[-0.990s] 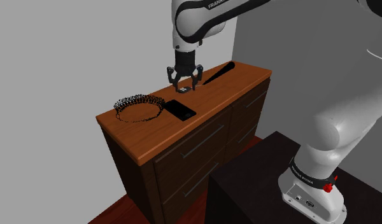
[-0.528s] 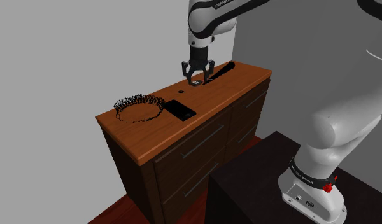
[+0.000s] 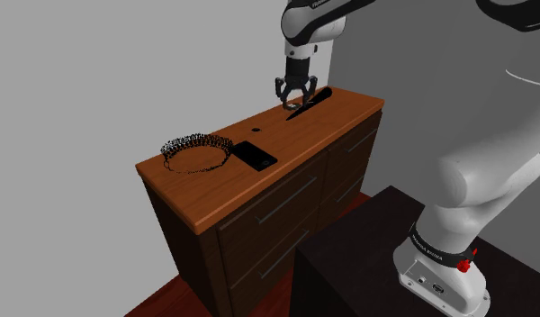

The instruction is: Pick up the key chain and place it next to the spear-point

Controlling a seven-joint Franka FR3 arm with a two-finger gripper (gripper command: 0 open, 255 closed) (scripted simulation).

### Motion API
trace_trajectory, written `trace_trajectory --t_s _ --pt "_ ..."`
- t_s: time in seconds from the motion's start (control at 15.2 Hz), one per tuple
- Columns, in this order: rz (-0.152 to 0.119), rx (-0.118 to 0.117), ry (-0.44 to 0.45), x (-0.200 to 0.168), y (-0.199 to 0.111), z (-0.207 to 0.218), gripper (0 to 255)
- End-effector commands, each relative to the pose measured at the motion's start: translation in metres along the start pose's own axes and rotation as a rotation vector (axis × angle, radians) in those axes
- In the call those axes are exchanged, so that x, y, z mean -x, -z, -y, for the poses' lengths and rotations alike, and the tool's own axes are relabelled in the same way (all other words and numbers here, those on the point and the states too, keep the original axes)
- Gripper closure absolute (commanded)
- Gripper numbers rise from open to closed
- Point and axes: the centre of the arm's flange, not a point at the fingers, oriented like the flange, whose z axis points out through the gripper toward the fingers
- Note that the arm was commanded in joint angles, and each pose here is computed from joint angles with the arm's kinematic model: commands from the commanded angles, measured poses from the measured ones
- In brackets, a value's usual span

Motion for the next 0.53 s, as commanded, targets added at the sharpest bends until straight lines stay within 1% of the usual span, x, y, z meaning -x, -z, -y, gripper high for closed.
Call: trace_trajectory --t_s 0.0,0.46 --pt "0.0 0.0 0.001 -0.015 -0.003 -0.023 255" --pt "0.0 0.0 0.001 -0.075 -0.003 -0.094 255"
